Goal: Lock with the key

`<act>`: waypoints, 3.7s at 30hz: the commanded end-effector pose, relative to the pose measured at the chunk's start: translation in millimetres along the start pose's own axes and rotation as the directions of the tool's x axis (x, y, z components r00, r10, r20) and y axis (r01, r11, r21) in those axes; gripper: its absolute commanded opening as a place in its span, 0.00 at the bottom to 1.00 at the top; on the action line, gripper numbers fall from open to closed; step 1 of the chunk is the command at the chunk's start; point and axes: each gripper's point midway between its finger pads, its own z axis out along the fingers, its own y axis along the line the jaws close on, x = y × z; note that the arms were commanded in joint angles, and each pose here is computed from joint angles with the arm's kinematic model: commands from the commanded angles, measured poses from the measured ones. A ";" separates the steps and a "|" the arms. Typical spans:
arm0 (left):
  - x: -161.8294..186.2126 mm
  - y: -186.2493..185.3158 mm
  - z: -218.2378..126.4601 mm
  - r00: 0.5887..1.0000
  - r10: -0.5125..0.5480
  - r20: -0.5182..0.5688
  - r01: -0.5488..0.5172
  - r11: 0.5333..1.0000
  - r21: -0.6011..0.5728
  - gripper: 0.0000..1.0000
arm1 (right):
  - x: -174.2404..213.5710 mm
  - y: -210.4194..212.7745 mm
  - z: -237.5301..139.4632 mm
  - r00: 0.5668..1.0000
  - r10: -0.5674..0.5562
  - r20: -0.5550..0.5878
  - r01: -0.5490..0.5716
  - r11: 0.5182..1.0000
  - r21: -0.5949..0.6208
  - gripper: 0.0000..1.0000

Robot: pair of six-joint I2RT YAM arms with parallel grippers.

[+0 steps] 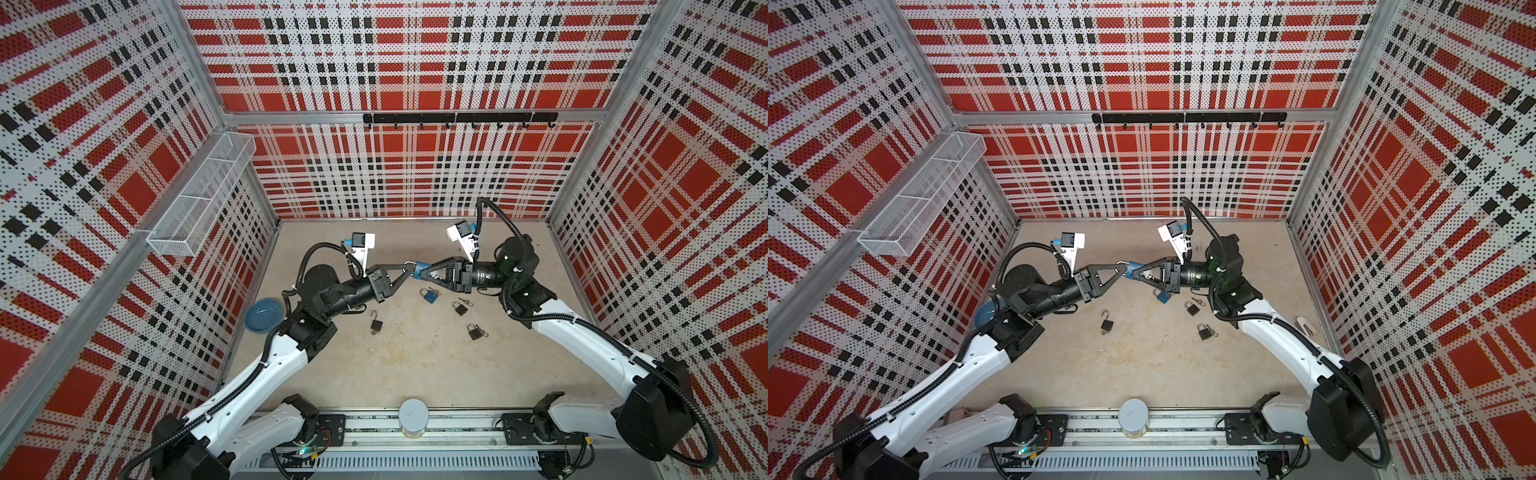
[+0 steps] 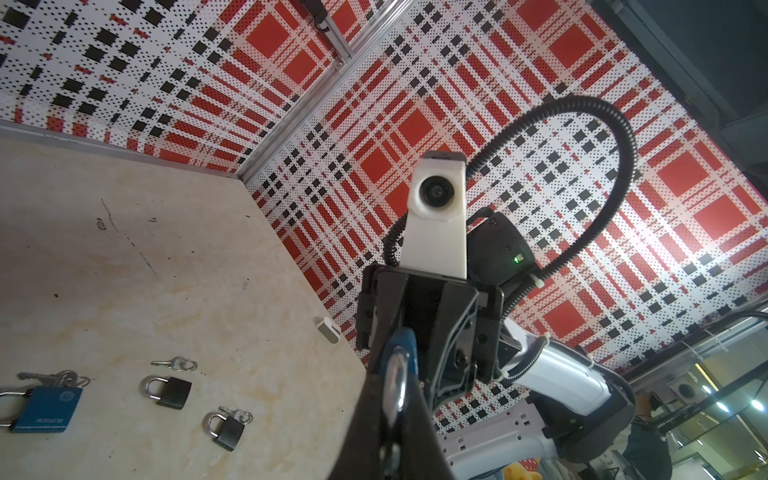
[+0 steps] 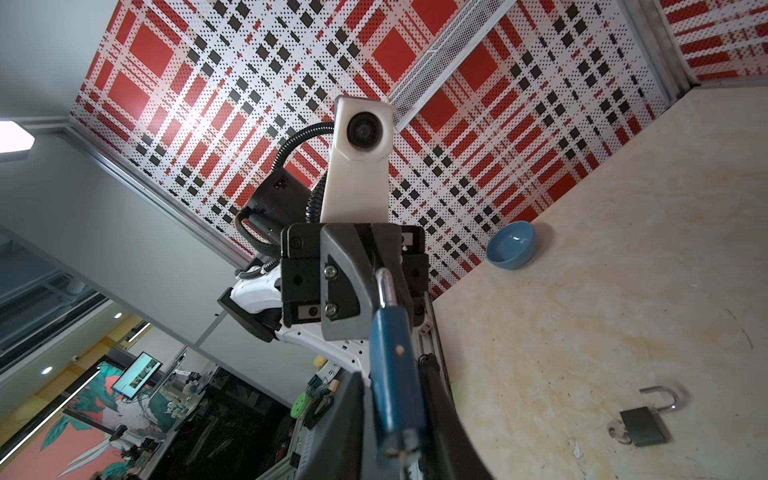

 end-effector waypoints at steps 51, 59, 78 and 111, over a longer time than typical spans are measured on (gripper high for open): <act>-34.5 -17.9 -4.3 0.997 0.010 0.079 -0.013 1.000 0.028 0.00 | -17.6 -0.5 -3.8 0.998 -0.037 0.048 0.038 0.999 -0.037 0.10; -39.5 -16.6 -7.6 0.995 0.022 0.097 -0.024 1.000 0.018 0.00 | -17.8 2.2 -4.2 0.998 -0.027 0.050 0.030 0.998 -0.054 0.00; -60.1 -5.9 -34.5 0.991 0.025 0.134 -0.025 1.000 -0.005 0.00 | -21.8 -19.8 -38.1 0.993 0.000 0.122 -0.004 0.999 0.034 0.00; 206.3 200.6 39.1 0.873 -0.202 -0.444 -0.081 0.837 -0.542 0.00 | 3.7 -68.7 -115.9 0.986 -0.029 0.167 -0.055 0.876 0.478 0.00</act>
